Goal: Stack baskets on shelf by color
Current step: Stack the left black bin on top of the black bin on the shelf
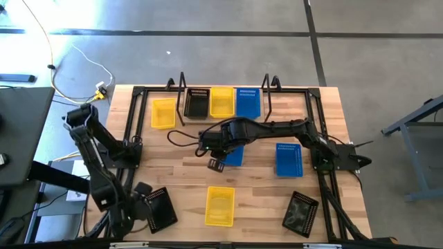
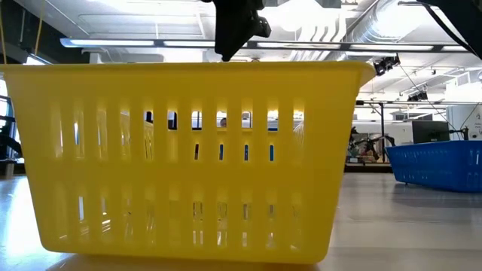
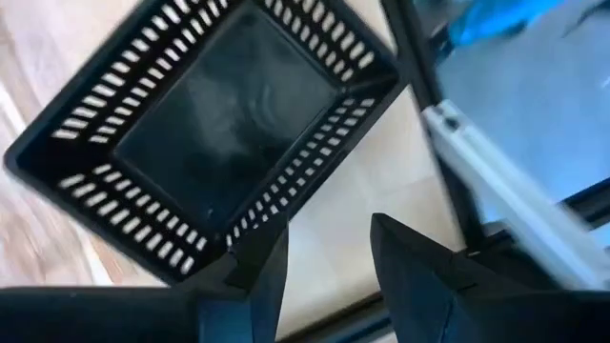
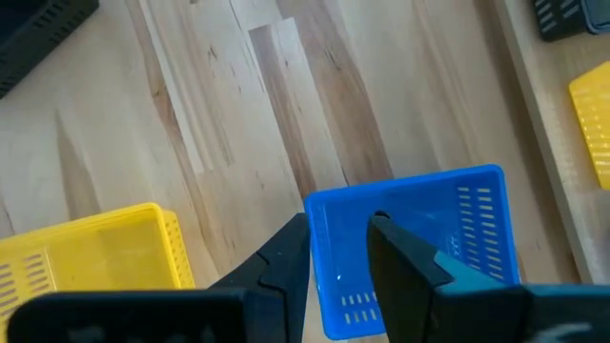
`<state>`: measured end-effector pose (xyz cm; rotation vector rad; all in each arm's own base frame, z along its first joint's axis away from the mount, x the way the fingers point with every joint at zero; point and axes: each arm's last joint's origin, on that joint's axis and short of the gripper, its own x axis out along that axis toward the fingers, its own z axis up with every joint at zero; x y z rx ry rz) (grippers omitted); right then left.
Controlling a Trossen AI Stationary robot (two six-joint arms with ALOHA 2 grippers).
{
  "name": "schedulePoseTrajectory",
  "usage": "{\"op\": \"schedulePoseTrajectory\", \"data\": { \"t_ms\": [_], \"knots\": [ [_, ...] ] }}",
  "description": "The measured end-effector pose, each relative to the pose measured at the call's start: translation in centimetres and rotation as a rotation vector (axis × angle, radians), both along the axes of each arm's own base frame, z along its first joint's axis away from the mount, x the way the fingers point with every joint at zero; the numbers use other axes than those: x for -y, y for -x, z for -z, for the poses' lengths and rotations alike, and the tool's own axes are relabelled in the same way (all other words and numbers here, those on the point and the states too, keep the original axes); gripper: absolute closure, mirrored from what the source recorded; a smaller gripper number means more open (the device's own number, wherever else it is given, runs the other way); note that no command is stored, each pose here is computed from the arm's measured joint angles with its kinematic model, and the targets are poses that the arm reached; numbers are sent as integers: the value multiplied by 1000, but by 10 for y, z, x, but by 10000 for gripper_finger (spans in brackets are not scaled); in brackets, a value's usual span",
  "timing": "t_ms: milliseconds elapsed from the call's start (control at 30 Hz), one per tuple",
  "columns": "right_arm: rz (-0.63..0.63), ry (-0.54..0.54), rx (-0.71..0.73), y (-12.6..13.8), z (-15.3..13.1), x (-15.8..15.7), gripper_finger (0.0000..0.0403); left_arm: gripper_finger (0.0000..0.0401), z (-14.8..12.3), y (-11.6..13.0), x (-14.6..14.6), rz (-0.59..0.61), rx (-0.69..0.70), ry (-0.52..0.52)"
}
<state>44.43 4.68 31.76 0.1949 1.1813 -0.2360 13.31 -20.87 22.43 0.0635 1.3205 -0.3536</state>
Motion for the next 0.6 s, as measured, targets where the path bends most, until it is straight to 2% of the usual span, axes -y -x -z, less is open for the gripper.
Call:
{"op": "schedulePoseTrajectory", "data": {
  "t_ms": [233, 600],
  "knots": [
    [0, 0, 0, 0, 0, 0, 309, 261, 26, -7, 10, 104, -42, -115],
    [16, -7, 2, 0, 0, 0, 309, 267, 57, -12, 18, 174, -106, -227]
  ]
}}
